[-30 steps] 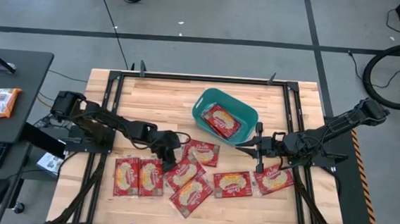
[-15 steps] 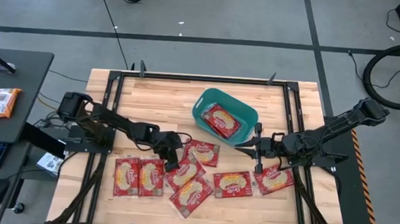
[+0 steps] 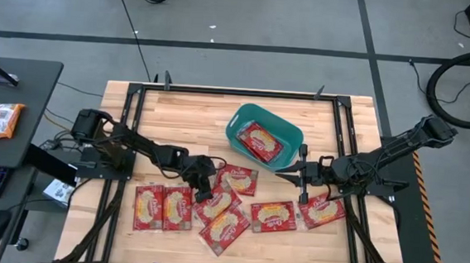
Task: Sort popcorn bags into baskets
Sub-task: Put the red popcorn bag into the green bin
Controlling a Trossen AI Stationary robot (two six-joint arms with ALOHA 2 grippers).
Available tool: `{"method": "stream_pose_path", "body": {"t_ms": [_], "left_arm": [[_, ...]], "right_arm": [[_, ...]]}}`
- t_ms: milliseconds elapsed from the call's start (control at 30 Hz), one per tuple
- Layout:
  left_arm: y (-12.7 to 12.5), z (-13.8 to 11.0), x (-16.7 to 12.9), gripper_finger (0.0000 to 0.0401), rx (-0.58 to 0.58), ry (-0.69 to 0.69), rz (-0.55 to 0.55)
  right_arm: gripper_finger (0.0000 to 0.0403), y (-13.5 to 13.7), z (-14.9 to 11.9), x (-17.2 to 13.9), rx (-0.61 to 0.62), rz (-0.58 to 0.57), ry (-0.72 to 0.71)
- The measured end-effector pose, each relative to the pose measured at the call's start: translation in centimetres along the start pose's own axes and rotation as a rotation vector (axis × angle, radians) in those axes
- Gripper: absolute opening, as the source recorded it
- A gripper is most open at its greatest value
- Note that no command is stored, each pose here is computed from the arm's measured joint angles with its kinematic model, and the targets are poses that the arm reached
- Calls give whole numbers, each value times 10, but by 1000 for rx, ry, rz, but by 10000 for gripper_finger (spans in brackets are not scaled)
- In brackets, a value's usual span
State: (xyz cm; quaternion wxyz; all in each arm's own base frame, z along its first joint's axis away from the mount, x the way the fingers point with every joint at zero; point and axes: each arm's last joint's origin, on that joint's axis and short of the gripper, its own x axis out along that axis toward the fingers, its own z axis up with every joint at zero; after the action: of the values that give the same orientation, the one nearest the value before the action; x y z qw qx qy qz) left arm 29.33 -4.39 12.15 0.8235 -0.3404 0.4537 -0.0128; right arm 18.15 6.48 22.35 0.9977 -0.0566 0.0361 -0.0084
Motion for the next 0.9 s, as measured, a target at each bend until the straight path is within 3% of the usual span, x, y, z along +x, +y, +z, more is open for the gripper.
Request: {"method": "stream_pose_path", "body": {"t_ms": [633, 900], "left_arm": [[-14, -12, 12, 178, 13, -52, 24], [-11, -11, 12, 83, 33, -52, 35]], "right_arm": [[41, 0, 1, 0, -3, -1, -9], [41, 0, 1, 0, -3, -1, -10]]}}
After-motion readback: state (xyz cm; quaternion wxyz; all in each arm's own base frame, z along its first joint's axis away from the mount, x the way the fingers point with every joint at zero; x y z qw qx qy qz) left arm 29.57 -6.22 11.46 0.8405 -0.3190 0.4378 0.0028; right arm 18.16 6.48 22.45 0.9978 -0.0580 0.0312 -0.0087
